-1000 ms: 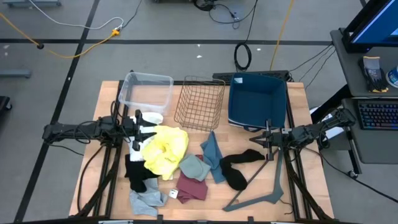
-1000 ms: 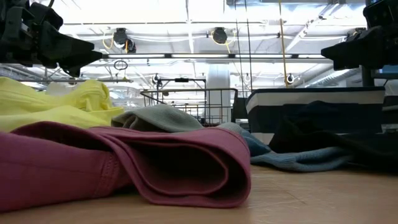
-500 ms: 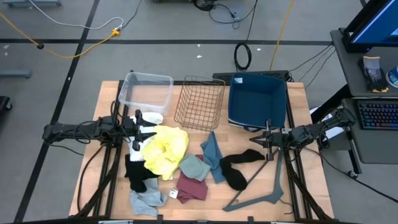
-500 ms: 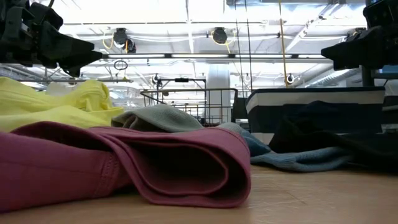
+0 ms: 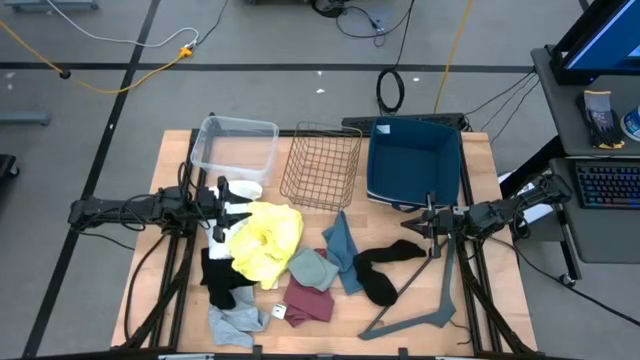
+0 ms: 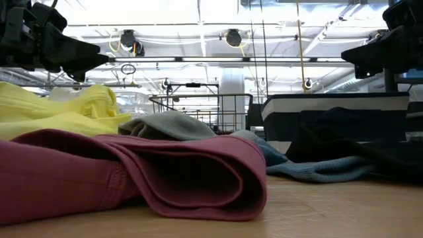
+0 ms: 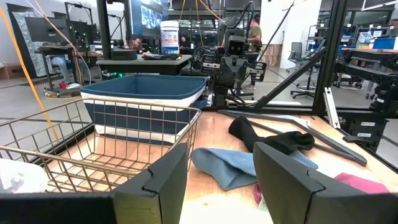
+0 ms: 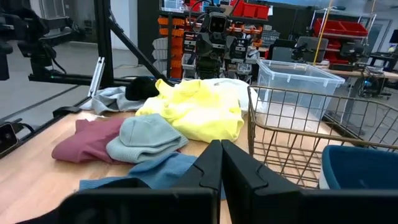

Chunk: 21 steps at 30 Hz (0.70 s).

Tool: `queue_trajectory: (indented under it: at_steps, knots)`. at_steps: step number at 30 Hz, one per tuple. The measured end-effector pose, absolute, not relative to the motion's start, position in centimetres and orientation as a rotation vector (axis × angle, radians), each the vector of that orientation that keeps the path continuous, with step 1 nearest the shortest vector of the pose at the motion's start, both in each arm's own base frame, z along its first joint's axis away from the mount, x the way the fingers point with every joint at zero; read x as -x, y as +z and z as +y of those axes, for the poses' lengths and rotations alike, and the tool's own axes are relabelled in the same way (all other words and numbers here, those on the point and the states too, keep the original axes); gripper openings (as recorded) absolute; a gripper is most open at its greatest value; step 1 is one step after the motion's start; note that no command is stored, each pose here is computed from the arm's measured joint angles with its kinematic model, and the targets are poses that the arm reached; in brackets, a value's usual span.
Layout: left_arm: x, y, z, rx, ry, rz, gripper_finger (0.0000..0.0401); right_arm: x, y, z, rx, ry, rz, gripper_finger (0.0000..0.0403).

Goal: Pick & Place Cloths
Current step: Put the black sock into the transparent bin

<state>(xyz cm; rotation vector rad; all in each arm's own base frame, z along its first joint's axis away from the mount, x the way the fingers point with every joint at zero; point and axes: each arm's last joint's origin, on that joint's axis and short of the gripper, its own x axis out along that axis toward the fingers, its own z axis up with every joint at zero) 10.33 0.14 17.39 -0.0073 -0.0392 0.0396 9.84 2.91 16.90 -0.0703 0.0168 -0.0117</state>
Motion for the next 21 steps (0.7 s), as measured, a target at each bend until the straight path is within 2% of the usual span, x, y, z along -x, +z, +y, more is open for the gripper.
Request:
queue_trajectory:
  at_steps: [12, 18, 21]
  knots:
    - [-10.32, 17.39, 0.19, -0.02, 0.057, -0.039, 0.0186, -9.84, 16.89, 2.93, -0.178, -0.005, 0.017, 0.0]
    - [-10.32, 17.41, 0.2, -0.017, 0.058, -0.041, 0.0186, -9.81, 16.95, 3.36, -0.211, 0.143, 0.028, 0.0001]
    - [-10.32, 17.49, 0.2, 0.013, 0.057, -0.05, 0.0186, -9.85, 17.03, 3.39, -0.229, 0.147, 0.022, 0.0003]
